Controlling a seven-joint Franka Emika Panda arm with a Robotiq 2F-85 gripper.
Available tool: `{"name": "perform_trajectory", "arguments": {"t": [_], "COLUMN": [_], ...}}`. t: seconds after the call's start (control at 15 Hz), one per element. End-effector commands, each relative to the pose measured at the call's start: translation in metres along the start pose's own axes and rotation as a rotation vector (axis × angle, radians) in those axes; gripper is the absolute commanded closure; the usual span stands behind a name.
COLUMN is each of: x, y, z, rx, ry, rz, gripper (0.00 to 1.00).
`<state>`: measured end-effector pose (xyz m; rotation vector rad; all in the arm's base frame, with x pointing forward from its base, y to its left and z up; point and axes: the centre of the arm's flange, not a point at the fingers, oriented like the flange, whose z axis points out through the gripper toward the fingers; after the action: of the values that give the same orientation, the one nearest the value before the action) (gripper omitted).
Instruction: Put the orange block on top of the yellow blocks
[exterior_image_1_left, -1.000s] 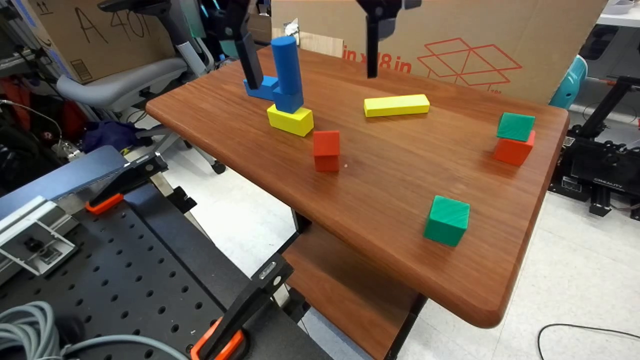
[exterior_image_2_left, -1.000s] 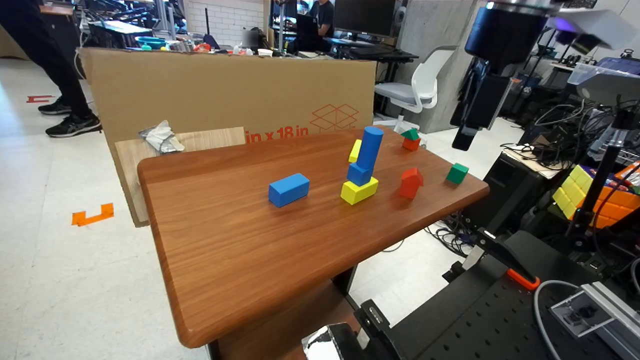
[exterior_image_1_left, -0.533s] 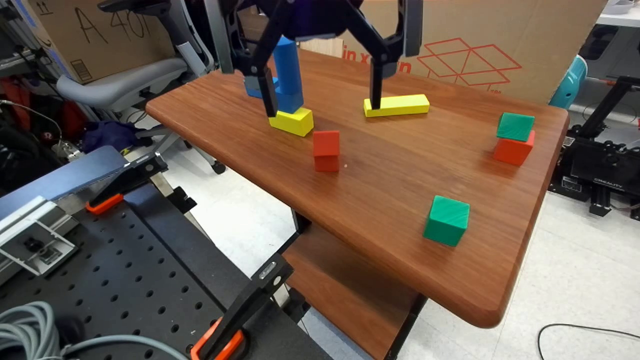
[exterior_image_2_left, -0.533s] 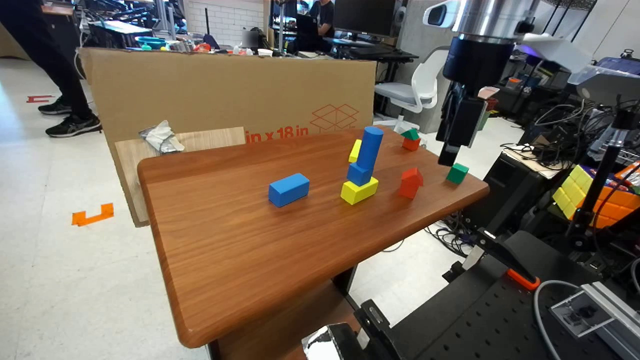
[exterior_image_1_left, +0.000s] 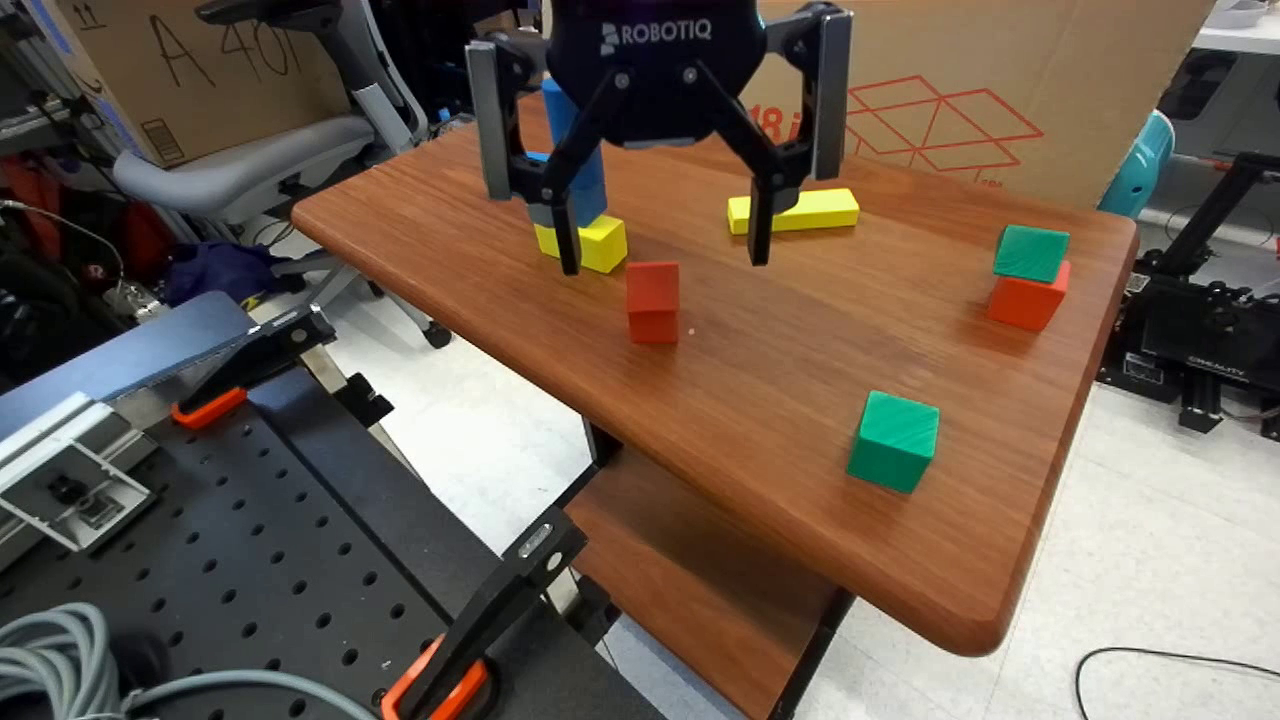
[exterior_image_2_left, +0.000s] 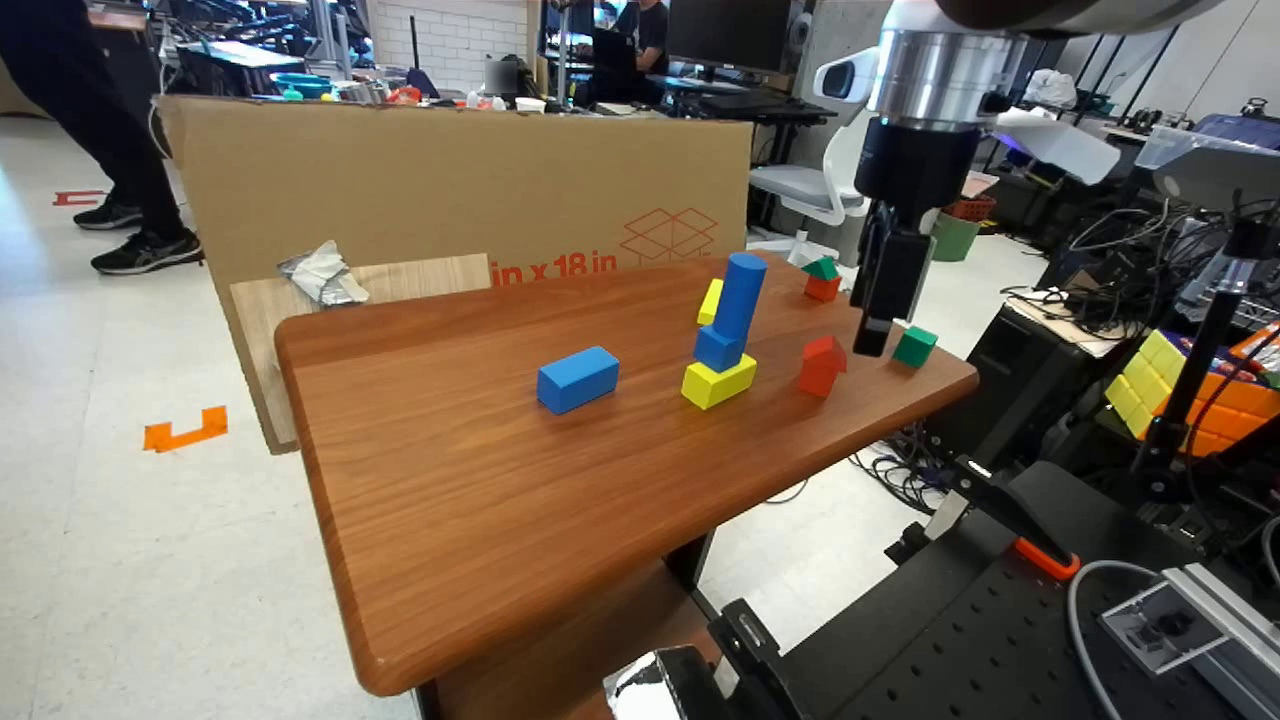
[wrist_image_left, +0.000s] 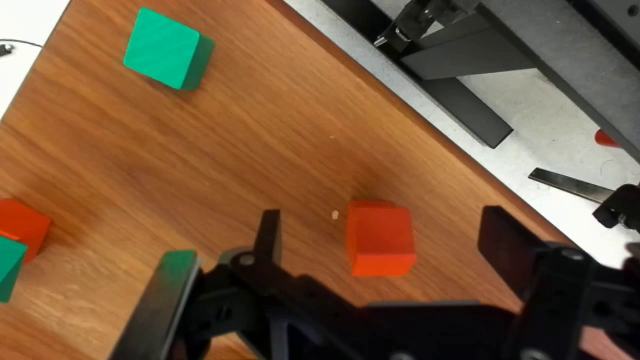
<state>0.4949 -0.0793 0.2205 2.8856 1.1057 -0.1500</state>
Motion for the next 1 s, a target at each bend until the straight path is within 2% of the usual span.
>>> {"name": "perform_trajectory", "arguments": {"t": [0.0,0.6,0.67,0.73,0.93], "x": [0.011,0.025,0.027,0.028,0.031], "y": [0.008,0.012,0.012,0.013,0.011], "z": [0.007,0.016,0.017,0.017,0.020], "rx": [-0.004,-0.012,-0.013,-0.014,-0.017], "ry": [0.004,-0.009,-0.008,-0.009,-0.012], "rz": [-0.018,-0.025,-0.024,-0.024,-0.025], "gripper": [0.00,0.00,0.25,0.26,0.51]}}
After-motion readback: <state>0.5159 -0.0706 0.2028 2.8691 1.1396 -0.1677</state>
